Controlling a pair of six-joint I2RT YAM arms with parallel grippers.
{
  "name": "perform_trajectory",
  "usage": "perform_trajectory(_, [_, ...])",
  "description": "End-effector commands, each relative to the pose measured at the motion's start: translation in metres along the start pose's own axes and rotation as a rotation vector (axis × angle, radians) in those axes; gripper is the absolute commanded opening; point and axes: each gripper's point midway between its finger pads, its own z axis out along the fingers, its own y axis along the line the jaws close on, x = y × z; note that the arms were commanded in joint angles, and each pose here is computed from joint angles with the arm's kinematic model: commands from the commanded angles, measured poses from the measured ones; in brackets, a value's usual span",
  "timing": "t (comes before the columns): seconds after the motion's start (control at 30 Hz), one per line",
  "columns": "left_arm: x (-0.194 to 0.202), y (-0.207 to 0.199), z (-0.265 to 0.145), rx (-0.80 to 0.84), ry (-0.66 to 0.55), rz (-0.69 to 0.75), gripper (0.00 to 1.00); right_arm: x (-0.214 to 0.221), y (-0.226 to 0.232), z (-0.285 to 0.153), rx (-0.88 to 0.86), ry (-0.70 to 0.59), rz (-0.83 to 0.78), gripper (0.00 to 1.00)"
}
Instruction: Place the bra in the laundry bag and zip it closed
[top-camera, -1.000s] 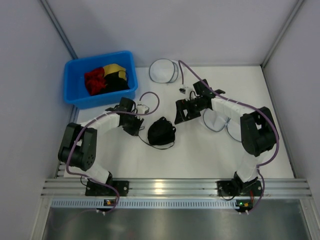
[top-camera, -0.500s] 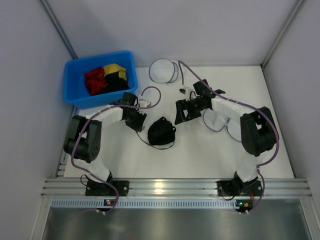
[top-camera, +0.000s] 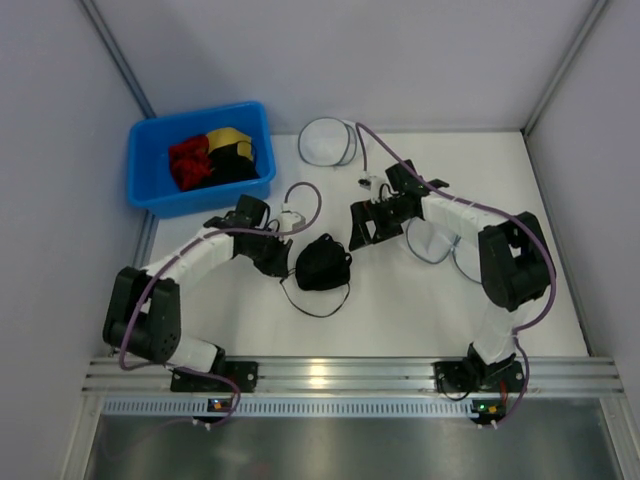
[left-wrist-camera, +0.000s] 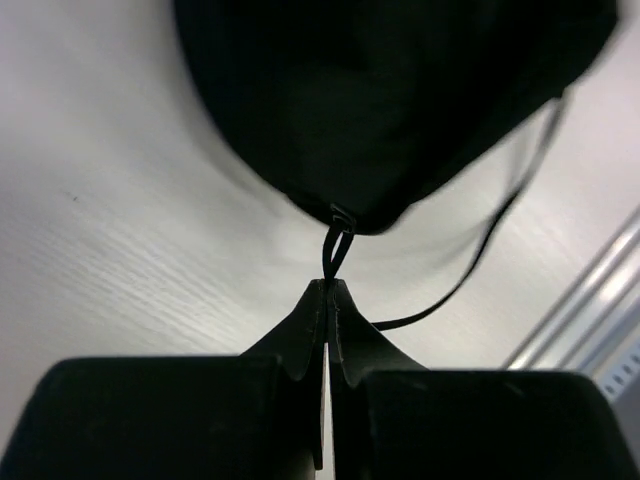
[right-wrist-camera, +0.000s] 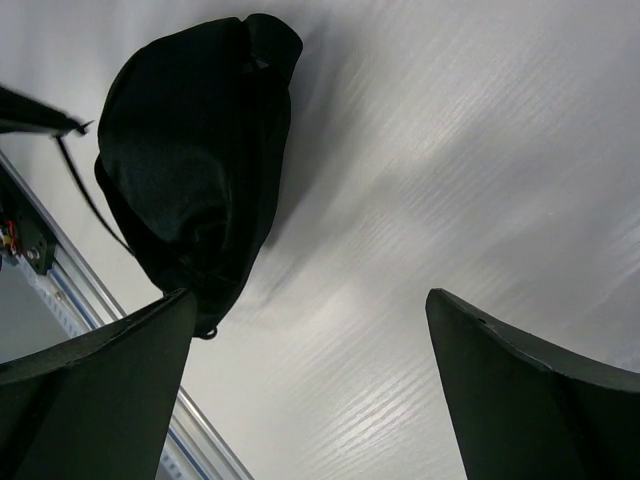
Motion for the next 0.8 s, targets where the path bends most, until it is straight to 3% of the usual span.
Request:
perform_trajectory(0.0, [-0.051,-0.059,-0.047,0.215,-0.206,0.112,0.0,-0.018,0.003,-0.004,-0.013,-0.038,-0.027,0.99])
perform_trajectory(0.13, [-0.101,-0.089,-0.091,0.303,-0.351,0.14,0.0,-0.018,0.003,-0.006,-0.014,-0.041,-0.034,0.99])
perform_trajectory(0.33, [-0.193,-0.055,-0.113,0.095,-0.565,0.114,0.0,-0.016,0.007,-0.009,-0.046,-0.048,-0.024,0.99])
perform_trajectory(0.43, [-0.206,-0.035,-0.091,0.023,-0.559,0.1,0.0,-0.021,0.013,-0.015,-0.091,-0.077,-0.015,0.99])
perform_trajectory(0.57, [-0.195,-0.033,-0.043,0.093,-0.456,0.0,0.0,-0.026,0.023,-0.022,-0.135,-0.111,-0.017,0.99])
perform_trajectory(0.77, [-0.184,-0.032,-0.005,0.111,-0.421,-0.117,0.0,-0.023,0.031,-0.014,-0.198,-0.107,0.042,0.99])
